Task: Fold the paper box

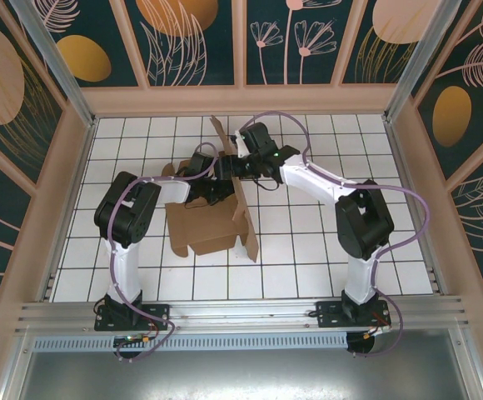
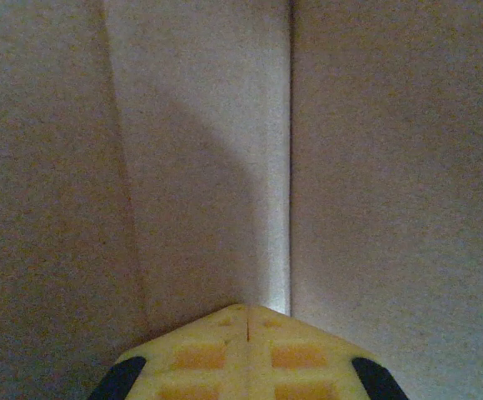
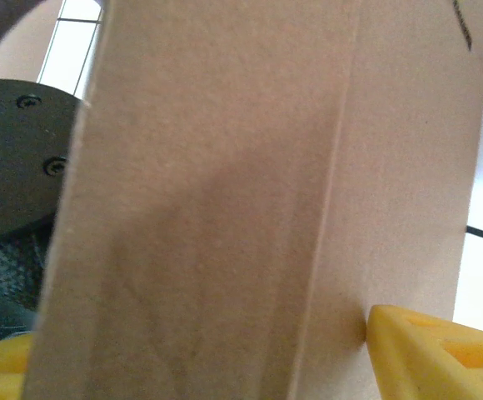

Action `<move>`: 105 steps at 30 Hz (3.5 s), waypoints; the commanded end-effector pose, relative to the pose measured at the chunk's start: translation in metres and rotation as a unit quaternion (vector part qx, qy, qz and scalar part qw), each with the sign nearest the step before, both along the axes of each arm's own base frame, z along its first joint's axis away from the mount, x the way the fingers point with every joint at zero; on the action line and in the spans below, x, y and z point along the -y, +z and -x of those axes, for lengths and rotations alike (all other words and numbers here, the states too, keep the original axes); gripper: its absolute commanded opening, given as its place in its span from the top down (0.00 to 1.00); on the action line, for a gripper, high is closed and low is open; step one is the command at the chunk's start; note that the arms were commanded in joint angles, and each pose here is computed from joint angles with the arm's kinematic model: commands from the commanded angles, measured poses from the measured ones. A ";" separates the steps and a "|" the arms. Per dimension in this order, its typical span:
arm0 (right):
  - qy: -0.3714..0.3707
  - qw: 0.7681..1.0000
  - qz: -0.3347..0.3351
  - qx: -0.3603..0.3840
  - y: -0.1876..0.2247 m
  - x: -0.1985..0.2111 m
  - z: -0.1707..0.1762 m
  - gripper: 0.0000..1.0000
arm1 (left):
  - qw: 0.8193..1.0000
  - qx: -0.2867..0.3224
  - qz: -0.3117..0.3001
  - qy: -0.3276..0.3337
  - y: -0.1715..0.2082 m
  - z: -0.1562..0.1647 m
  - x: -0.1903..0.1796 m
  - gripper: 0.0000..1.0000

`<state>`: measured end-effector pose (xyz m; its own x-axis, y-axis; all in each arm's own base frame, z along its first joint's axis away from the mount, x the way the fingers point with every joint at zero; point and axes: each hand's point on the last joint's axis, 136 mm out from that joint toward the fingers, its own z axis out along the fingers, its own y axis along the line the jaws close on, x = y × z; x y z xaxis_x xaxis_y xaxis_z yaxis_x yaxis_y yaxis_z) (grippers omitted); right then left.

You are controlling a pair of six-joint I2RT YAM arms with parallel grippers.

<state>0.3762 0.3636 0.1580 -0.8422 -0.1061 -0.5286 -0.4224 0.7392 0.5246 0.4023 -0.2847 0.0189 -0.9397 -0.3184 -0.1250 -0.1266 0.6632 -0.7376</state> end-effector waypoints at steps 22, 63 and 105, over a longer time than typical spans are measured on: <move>-0.098 0.954 0.244 0.144 0.014 0.096 -0.039 0.63 | 1.000 -0.010 -0.018 0.016 0.009 0.003 -0.019 1.00; 0.044 0.947 0.278 0.152 -0.007 -0.010 -0.030 0.17 | 0.996 -0.020 -0.048 0.073 0.005 0.010 -0.071 1.00; -0.090 0.977 0.191 -0.017 -0.118 0.165 -0.020 0.59 | 0.997 0.060 -0.028 0.043 0.097 -0.032 -0.052 0.92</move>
<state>0.3961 0.1964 0.0460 -0.8825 -0.0914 -0.4614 -0.2252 0.9433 0.2438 0.4346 -0.2306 0.1160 -0.8753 -0.4048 -0.2644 -0.1051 0.6931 -0.7132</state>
